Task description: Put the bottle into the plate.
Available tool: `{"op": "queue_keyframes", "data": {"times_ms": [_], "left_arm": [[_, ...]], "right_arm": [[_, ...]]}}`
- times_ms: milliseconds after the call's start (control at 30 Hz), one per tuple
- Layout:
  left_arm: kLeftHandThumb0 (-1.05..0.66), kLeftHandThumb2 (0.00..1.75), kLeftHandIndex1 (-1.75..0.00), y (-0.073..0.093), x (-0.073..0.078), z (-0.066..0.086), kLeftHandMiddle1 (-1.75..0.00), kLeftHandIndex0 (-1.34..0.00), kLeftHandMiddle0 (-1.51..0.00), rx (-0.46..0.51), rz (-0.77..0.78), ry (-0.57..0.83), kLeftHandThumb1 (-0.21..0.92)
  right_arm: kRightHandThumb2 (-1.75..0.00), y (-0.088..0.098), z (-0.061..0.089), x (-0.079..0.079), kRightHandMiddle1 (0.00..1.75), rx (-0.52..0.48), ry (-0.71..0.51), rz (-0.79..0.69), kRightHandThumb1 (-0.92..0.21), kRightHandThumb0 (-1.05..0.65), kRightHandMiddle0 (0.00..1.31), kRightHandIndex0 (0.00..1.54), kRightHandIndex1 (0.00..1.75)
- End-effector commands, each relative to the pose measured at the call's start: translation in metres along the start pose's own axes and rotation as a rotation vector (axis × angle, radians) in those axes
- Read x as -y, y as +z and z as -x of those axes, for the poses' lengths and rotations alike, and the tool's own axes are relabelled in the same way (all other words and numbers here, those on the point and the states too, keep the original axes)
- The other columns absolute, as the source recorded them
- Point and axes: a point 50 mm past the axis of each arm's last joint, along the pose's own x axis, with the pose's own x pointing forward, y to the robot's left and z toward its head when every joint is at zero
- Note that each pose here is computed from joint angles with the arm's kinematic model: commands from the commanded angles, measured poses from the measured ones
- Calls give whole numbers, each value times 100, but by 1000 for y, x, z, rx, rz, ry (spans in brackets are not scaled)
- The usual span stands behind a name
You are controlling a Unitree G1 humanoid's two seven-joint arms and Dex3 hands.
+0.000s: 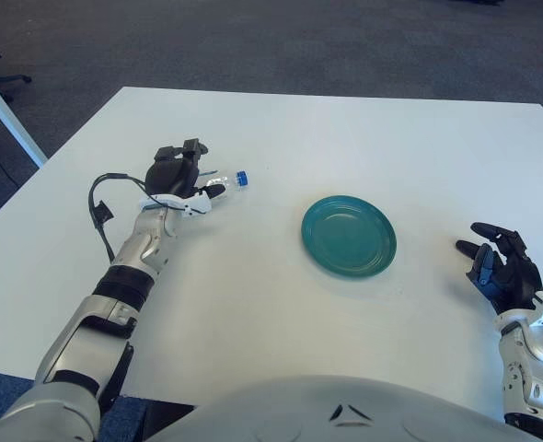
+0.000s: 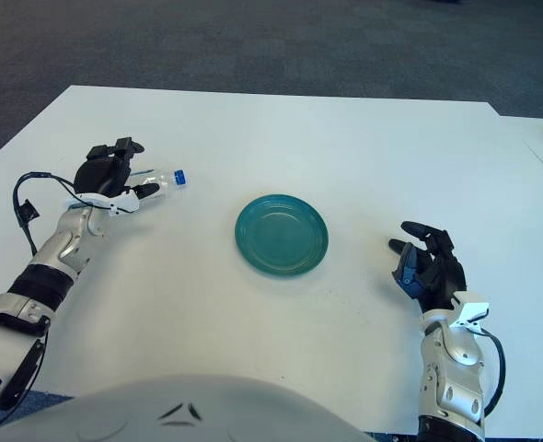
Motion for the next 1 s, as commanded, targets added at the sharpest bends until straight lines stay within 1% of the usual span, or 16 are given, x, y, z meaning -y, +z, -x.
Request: {"op": "queue_keyframes", "data": {"times_ms": [0,233,300,367,500,567,633,800,900,967], "left_arm": [[-105,41,-117,-5,-3,-2,-56,0,-16,-8,-28,-7,92],[-105,40,-119,-4,1,-2,-56,0,-17,1,-44,-28,92],[-105,40,-119,-3,6,-1,-56,0,-18,9,-51,-42,92],[-105,39,-120,-2,8,-1,-56,0,-18,12,-53,-47,92],[-105,39,-118,1,19,0,-56,0,-18,19,-60,-75,92],[-105,38,-118,1,21,-1,-56,0,-18,20,-61,-80,92],[-105,38,-117,5,26,-2,-56,0,-18,27,-82,-110,92],[-105,38,-106,11,33,-5,-47,0,-21,36,-100,-165,92],[-105,38,-104,12,36,-6,-43,0,-21,35,-103,-194,92],[-105,38,-102,14,39,-6,-38,0,-22,35,-105,-216,92]], "right_arm": [[-97,-3,1,3,121,-19,2,4,-73,-52,14,44,106],[-95,-2,0,5,120,-6,9,-5,-74,-51,12,43,106],[-95,-1,-1,5,120,6,10,-11,-74,-51,11,43,106],[-96,-1,-1,5,119,10,10,-13,-73,-50,11,43,105],[-99,2,-1,4,118,22,9,-15,-70,-49,11,44,104],[-100,2,-1,5,118,23,9,-15,-69,-49,11,45,104],[-101,3,-1,4,118,32,8,-13,-68,-48,11,45,104],[-103,4,0,3,119,49,10,-10,-67,-48,14,48,104],[-103,5,1,3,120,55,11,-13,-67,-49,14,48,104],[-101,6,2,3,120,64,12,-16,-68,-50,14,48,105]]}}
